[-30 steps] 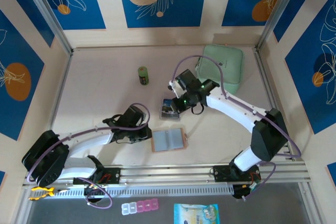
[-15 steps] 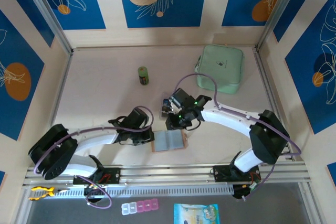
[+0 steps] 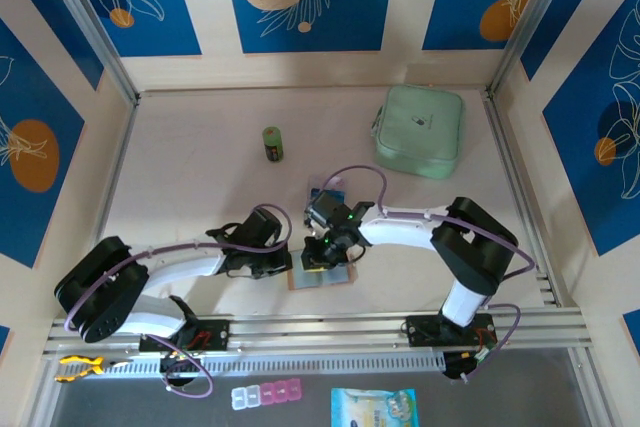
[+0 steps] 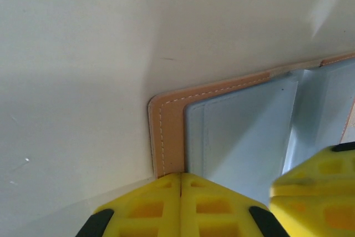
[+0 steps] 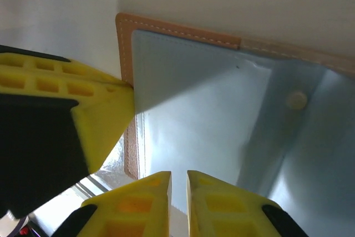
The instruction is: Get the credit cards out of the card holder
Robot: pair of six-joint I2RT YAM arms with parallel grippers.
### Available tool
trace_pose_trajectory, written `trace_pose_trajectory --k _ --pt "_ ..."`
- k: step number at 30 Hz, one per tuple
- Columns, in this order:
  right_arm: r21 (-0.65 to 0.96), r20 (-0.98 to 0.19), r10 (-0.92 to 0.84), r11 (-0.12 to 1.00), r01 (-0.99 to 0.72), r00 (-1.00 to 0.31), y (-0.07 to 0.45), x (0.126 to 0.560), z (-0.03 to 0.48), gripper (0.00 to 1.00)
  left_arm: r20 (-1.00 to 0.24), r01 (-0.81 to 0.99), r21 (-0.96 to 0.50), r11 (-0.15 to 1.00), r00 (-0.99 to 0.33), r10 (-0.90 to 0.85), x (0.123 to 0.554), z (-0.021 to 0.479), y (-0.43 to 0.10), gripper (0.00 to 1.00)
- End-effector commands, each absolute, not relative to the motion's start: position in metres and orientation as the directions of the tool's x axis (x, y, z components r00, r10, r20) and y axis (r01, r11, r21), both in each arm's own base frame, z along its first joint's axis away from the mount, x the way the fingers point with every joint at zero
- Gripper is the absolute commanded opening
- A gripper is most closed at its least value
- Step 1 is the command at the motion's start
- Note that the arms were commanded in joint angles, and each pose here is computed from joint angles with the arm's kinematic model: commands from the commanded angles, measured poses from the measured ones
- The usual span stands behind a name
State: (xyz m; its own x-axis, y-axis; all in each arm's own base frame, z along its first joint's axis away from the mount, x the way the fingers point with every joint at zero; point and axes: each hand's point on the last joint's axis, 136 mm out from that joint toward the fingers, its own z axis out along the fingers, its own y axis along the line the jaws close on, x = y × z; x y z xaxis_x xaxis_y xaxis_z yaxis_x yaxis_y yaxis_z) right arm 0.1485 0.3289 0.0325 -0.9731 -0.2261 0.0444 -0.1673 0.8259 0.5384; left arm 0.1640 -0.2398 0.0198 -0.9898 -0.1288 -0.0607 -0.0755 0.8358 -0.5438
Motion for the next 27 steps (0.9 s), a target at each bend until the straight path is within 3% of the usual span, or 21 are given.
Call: trace_pose_trajectory --k 1,4,10,22,27 --pt "0.558 0.072 -0.225 0.817 -0.148 -0.972 0.341 0.147 0.03 0.18 -0.055 -0.084 -0.517 0.852 -0.99 -0.131 0.158 0.013 -0.232 0.01" --pt "0.5 0.091 -0.208 0.855 -0.136 -0.974 0.334 0.147 0.022 0.25 -0.058 -0.078 -0.514 0.854 -0.99 -0.126 0.158 0.014 -0.231 0.01" --pt "0.331 0.071 -0.178 0.932 -0.145 -0.981 0.302 0.15 0.017 0.28 -0.061 -0.08 -0.501 0.862 -0.99 -0.127 0.157 0.013 -0.228 0.01" --pt "0.36 -0.002 -0.223 0.909 -0.208 -0.975 0.313 0.161 0.049 0.28 -0.091 -0.054 -0.488 0.871 -0.989 -0.113 0.163 0.023 -0.229 0.02" --pt "0.34 -0.087 -0.221 0.91 -0.238 -0.971 0.296 0.178 0.072 0.34 -0.185 0.015 -0.459 0.888 -0.98 -0.079 0.178 0.045 -0.226 0.16"
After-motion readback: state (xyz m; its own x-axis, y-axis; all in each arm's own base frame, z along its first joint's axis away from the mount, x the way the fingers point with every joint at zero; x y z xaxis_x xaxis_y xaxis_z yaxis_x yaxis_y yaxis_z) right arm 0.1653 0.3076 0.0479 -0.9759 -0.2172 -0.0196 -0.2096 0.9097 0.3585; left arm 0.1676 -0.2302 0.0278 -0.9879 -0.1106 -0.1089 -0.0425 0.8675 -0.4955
